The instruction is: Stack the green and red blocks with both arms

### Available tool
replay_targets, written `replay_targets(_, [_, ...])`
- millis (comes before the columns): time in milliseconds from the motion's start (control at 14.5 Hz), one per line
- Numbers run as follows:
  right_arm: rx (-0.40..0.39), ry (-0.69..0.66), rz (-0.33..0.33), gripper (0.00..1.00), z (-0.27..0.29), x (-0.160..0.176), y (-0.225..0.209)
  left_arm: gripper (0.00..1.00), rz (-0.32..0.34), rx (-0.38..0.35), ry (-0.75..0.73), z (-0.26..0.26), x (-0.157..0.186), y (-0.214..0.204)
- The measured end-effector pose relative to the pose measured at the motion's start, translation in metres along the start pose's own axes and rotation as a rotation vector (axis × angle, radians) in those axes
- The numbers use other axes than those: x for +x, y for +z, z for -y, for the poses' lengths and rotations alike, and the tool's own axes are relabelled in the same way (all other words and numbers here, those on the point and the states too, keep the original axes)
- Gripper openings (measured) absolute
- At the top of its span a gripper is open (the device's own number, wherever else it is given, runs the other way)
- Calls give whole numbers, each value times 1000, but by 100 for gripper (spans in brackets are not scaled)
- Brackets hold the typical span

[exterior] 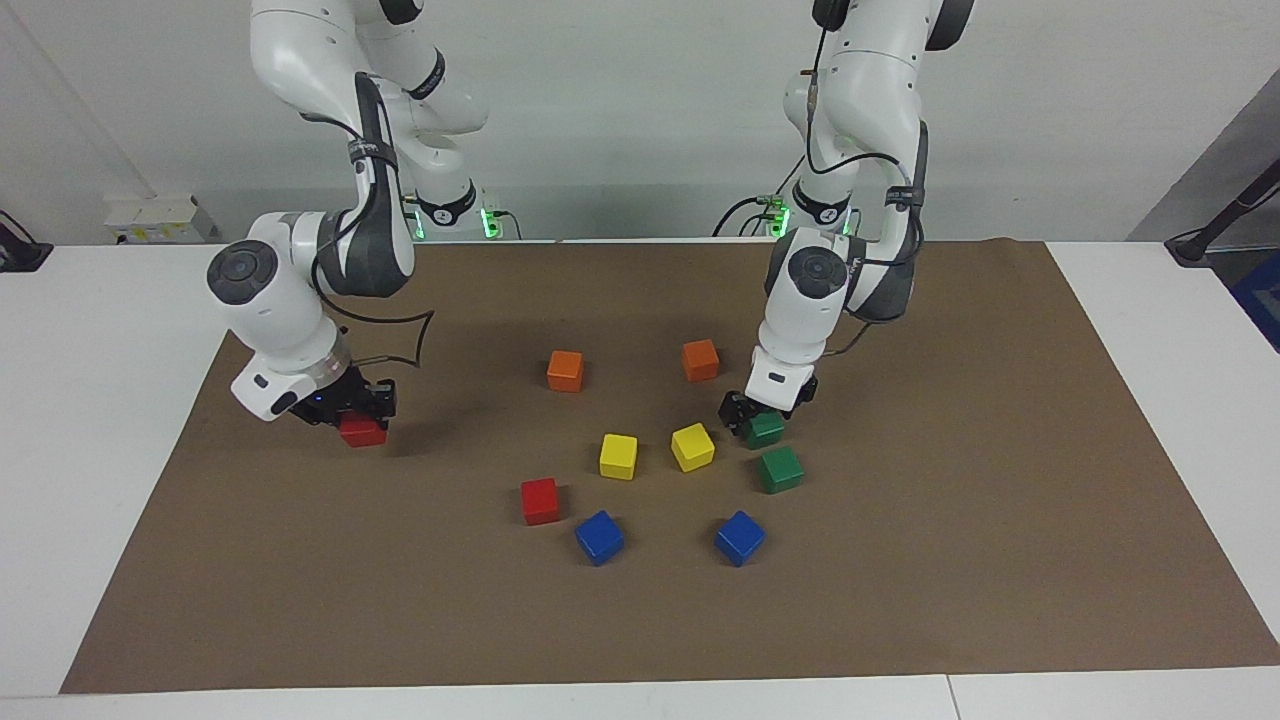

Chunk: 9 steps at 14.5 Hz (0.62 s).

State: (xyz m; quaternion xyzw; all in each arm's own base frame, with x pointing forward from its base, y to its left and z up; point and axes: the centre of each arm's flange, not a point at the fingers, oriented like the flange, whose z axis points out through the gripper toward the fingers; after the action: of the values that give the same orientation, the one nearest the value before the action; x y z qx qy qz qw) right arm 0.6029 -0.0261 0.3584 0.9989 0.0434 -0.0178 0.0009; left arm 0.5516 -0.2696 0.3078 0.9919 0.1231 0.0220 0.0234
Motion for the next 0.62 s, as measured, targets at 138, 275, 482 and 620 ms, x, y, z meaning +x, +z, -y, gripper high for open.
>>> replay_targets(138, [-1,-4,-13,55,3,-4,8,100,-6,2,4,0,1,4])
replay_targets(275, [-2,-8,-22,55,5,-8,15,90,-13,1,9,-1,2,7])
replay_targets(482, [-5,-10,-38,55,2,-10,19,89,-20,-2,11,-1,2,8])
replay_targets(620, [-6,-12,-46,55,1,-11,21,81,-21,-1,13,-1,2,8])
